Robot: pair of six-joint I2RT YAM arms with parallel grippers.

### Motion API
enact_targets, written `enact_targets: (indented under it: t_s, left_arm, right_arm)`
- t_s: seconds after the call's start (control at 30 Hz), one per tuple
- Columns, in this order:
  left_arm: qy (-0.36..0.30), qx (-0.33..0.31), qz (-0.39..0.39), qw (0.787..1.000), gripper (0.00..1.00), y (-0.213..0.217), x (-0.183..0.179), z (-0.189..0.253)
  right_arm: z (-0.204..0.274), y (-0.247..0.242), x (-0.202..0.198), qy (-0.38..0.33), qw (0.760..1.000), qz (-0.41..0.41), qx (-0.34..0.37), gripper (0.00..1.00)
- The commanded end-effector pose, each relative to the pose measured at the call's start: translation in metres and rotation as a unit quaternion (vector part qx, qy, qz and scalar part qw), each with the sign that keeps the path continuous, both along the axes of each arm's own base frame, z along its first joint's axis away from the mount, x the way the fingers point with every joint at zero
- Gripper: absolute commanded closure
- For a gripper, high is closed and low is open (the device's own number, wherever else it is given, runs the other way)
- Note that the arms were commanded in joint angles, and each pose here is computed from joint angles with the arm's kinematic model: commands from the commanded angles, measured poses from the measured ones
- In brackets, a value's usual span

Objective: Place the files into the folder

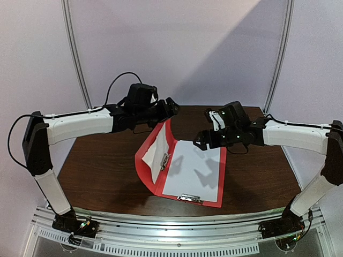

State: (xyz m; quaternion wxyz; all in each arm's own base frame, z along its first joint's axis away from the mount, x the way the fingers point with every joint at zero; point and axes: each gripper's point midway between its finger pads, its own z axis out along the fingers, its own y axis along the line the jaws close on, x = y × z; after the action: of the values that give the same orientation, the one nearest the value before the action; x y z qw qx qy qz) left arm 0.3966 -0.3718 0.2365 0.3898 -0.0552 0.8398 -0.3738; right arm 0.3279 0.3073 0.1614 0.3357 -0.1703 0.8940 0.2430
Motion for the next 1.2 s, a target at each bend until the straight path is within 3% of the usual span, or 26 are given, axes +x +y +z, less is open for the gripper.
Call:
enact_targets:
  t_s: [0.0, 0.23, 0.43, 0.6, 0.87, 1.17]
  left_arm:
    - [-0.010, 0.010, -0.024, 1.000, 0.12, -0.013, -0.007, 0.024]
    - [-0.008, -0.022, -0.059, 0.998, 0.09, -0.041, -0.024, 0.041]
    - [0.022, -0.040, -0.106, 0.993, 0.13, -0.085, -0.047, 0.004]
    - [0.011, -0.061, -0.123, 0.990, 0.15, -0.121, -0.063, -0.004]
    - [0.055, -0.069, -0.150, 0.985, 0.20, -0.161, -0.091, -0.080]
    - [0.058, -0.048, -0.118, 0.990, 0.25, -0.145, -0.093, -0.153]
  right_arm:
    - [0.004, -0.018, 0.004, 0.001, 1.000, -0.029, -0.001, 0.08]
    - [0.016, -0.034, 0.012, -0.002, 0.998, -0.058, 0.013, 0.08]
    - [0.037, -0.057, 0.011, -0.020, 0.996, -0.081, 0.025, 0.08]
    - [0.060, -0.078, 0.005, -0.049, 0.993, -0.106, 0.024, 0.07]
    - [0.063, -0.105, -0.013, -0.063, 0.988, -0.137, 0.023, 0.07]
    - [0.037, -0.113, -0.036, -0.036, 0.989, -0.135, 0.037, 0.08]
